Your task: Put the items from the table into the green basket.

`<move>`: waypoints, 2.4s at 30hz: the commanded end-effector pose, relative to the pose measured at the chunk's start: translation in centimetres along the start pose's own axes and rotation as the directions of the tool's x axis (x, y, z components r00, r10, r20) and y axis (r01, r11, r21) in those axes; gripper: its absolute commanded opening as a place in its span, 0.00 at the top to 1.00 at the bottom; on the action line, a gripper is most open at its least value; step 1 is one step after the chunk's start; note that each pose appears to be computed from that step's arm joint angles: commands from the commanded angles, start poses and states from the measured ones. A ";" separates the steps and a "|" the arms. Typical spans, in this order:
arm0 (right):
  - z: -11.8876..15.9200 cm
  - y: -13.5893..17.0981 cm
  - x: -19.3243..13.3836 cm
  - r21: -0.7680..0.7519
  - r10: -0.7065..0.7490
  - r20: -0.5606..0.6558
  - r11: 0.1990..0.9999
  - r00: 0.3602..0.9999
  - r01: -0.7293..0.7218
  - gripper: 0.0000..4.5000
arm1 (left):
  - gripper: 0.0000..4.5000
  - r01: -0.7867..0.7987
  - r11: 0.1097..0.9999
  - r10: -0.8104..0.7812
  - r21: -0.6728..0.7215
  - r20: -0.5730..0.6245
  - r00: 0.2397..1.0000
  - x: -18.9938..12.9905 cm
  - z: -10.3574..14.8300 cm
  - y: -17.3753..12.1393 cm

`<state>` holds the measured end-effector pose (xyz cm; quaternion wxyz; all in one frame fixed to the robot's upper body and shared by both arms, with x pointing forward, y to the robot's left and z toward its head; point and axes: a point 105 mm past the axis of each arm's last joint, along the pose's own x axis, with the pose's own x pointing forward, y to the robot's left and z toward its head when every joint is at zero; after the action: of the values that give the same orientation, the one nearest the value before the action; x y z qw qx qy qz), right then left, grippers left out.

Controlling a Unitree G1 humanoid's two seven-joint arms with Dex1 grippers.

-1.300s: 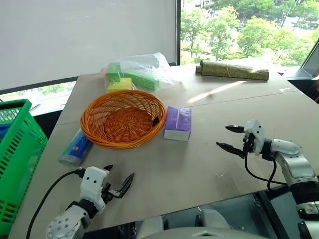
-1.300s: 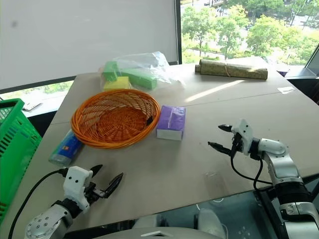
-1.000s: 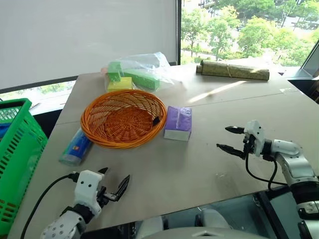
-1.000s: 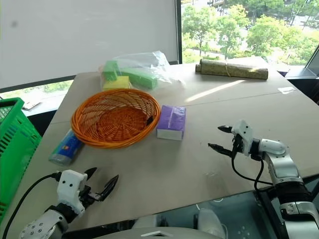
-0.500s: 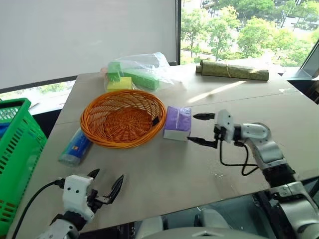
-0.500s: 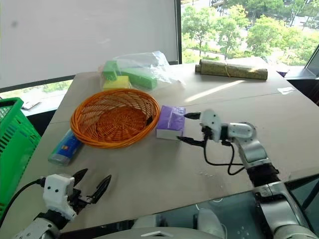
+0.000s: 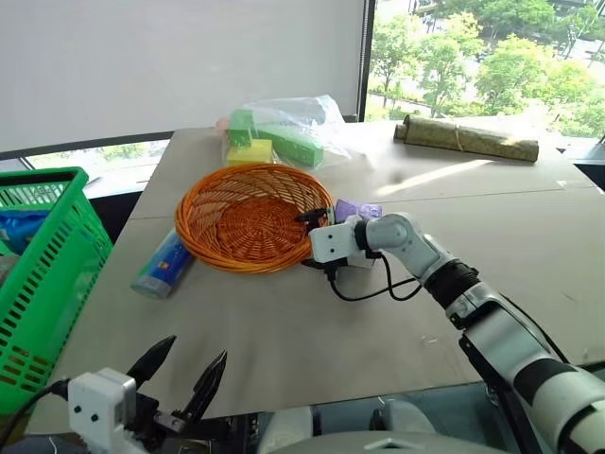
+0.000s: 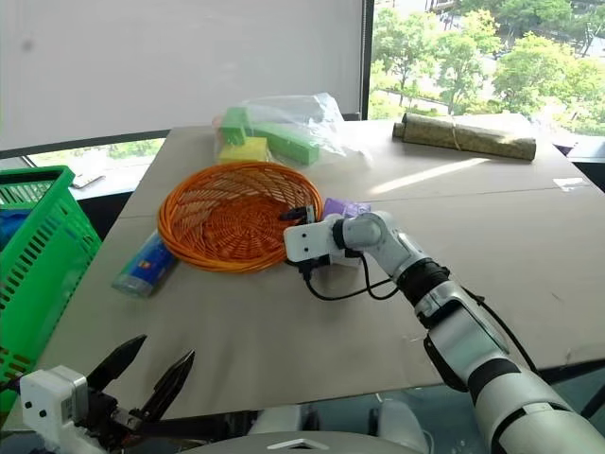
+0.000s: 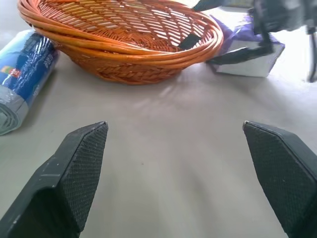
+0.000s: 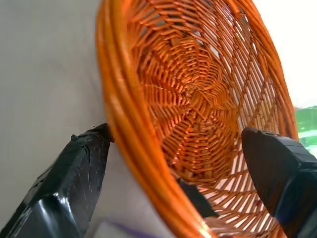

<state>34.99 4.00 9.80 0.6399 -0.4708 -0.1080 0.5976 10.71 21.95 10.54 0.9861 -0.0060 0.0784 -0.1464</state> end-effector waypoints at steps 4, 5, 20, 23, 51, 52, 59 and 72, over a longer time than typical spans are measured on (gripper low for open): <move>0.6 -0.5 0.4 -0.055 0.015 0.001 0.998 1.000 -0.015 0.41 | 0.00 -0.015 0.999 0.012 0.050 0.048 0.999 -0.8 1.1 -0.1; 0.8 -0.5 0.4 -0.062 0.023 0.010 0.998 1.000 -0.022 0.50 | 0.00 -0.020 0.999 0.018 0.050 0.051 0.999 -0.9 1.1 0.0; 5.7 -10.5 -8.3 -0.182 -0.280 0.135 0.936 0.950 0.302 0.89 | 0.00 0.049 0.995 -0.067 0.092 0.204 0.977 3.3 4.2 0.0; 2.9 -12.9 -11.8 -0.173 -0.371 -0.021 0.916 0.928 0.362 0.89 | 0.00 0.091 0.991 -0.110 0.099 0.218 0.970 4.9 4.6 -0.1; -12.0 -9.4 -24.3 0.000 -0.328 -0.540 0.921 0.775 0.389 0.01 | 0.00 0.224 0.959 -0.256 0.174 0.192 0.947 10.7 9.2 0.2; -10.6 -9.6 -23.9 0.120 -0.343 -0.445 0.892 0.827 0.435 0.01 | 0.00 0.113 0.977 -0.139 0.178 0.141 0.980 11.0 8.3 2.1; -1.5 -7.0 -22.2 0.632 -0.347 0.119 0.749 0.930 0.199 0.01 | 0.00 -0.200 0.960 0.211 0.195 -0.037 0.977 11.1 4.2 8.1; 2.1 -2.3 -20.7 0.674 -0.177 0.238 0.738 0.955 -0.031 0.01 | 0.00 -0.402 0.879 0.447 0.257 -0.147 0.882 10.3 3.2 15.2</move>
<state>29.77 -12.90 20.28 0.7702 -0.0962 0.0327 0.6297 25.45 32.35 11.04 0.9779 0.1247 0.1587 0.0542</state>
